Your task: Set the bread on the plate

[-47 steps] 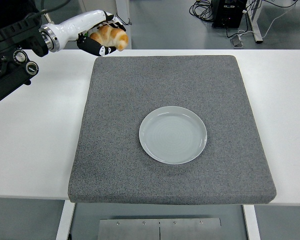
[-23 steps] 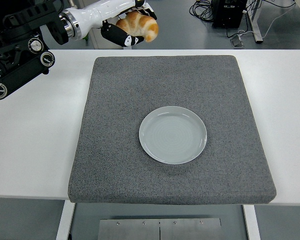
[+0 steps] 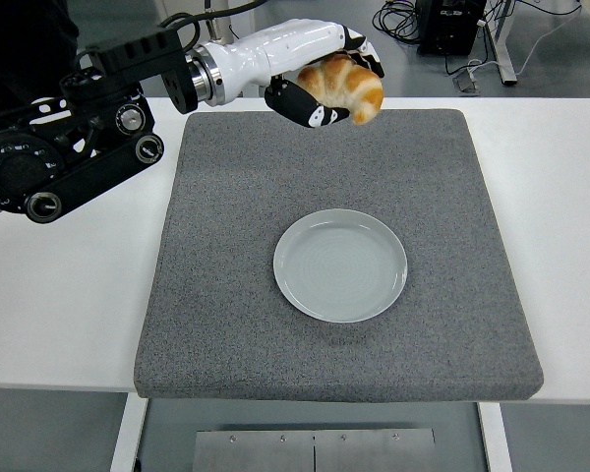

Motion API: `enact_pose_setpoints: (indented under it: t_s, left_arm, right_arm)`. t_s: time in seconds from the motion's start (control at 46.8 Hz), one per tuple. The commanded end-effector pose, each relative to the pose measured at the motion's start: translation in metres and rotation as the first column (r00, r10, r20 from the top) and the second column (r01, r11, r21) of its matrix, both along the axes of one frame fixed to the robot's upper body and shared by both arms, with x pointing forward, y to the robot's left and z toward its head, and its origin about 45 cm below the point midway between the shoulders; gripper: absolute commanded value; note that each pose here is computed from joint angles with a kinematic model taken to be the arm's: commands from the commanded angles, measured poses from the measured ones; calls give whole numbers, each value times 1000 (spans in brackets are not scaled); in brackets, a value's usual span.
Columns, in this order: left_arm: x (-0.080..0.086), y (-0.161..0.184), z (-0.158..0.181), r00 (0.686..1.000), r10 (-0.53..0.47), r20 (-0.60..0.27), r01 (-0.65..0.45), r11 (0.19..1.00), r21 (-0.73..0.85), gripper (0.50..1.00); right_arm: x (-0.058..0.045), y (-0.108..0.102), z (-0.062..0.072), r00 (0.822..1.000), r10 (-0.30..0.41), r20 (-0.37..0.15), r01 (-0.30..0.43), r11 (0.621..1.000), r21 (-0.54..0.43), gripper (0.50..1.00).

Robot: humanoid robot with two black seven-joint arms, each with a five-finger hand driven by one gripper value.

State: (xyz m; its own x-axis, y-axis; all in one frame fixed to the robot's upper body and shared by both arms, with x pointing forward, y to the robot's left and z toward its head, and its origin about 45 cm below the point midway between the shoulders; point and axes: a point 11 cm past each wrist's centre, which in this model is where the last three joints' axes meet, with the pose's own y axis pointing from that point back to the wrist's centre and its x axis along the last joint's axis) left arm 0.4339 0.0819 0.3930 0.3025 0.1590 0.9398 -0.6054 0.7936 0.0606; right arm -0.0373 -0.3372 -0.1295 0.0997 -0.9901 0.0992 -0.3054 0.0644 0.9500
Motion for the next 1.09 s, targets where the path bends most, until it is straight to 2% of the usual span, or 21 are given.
enact_pose_setpoints:
  t_s: [0.0, 0.641, 1.068]
  left_arm:
    - [-2, -4, -4, 1000, -10, -4, 10, 1000, 4, 608]
    - [-20, -26, -48, 996, -78, -35, 81, 994, 73, 608]
    - [-31, -23, -84, 993, -98, -70, 106, 988, 113, 607]
  right_arm:
    - [0, 0, 0, 1000, 0, 0, 0, 1000, 0, 1000]
    - [0, 0, 0, 1000, 0, 0, 0, 1000, 0, 1000]
    - [0, 0, 0, 1000, 0, 0, 0, 1000, 0, 1000]
